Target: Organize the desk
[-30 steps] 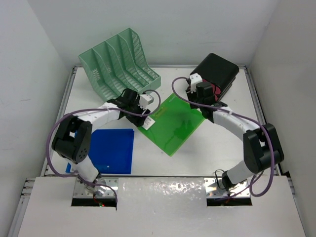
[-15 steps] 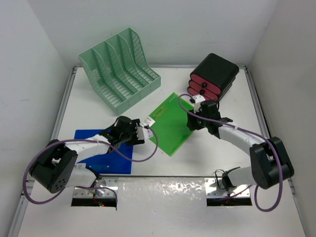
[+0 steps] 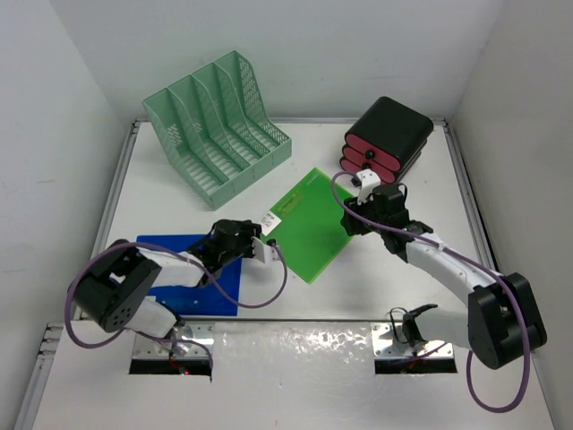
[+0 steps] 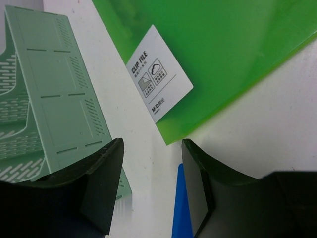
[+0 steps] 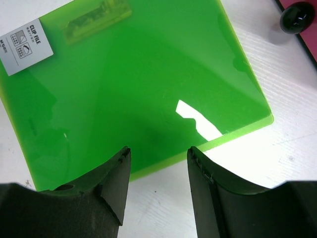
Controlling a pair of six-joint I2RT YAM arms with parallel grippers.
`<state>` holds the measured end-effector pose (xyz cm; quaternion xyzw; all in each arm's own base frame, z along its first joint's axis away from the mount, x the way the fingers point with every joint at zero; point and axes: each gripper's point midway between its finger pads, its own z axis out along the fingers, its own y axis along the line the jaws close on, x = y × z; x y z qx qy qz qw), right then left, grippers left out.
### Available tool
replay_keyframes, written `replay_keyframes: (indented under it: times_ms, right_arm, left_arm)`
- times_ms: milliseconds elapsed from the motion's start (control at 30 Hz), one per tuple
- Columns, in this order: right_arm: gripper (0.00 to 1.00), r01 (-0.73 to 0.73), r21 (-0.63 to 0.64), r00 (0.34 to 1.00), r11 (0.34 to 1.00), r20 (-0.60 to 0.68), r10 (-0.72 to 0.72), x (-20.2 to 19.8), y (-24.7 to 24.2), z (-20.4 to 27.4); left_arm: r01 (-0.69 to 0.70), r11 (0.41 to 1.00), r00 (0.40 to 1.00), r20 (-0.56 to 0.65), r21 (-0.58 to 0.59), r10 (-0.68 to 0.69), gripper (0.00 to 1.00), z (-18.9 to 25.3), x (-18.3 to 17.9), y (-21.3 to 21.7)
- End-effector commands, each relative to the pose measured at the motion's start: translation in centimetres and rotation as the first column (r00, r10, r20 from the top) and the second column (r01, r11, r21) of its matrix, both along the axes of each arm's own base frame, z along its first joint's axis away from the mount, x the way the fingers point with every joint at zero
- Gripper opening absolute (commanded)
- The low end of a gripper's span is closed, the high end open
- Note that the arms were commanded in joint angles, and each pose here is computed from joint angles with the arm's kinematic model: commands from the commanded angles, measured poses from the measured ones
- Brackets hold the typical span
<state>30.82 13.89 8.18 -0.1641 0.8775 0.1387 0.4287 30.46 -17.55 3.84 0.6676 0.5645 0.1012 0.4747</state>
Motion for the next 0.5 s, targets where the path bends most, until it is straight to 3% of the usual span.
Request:
replay_keyframes:
  times_ms: [0,200,300,467]
  right_arm:
    - [0.48,0.002,0.000,0.998,1.000,0.057,-0.002,0.4,-0.1,1.3]
    - [0.49,0.009,-0.018,0.998,1.000,0.068,-0.008,0.4,-0.5,1.6]
    - [0.49,0.013,-0.013,0.997,1.000,0.071,-0.012,0.5,-0.5,1.6]
    - [0.48,0.015,-0.010,0.998,1.000,0.057,-0.014,0.5,-0.4,1.1]
  left_arm:
    - [0.031,1.000,0.997,0.066,0.001,-0.031,0.48,0.8,1.2,-1.1]
    - [0.045,0.999,0.998,0.039,0.029,-0.046,0.46,-0.6,0.5,-0.9]
    - [0.024,1.000,0.995,0.093,0.016,-0.025,0.46,-0.1,1.2,-1.3]
    - [-0.009,1.000,0.985,0.172,0.027,0.004,0.30,-0.1,2.2,-1.8]
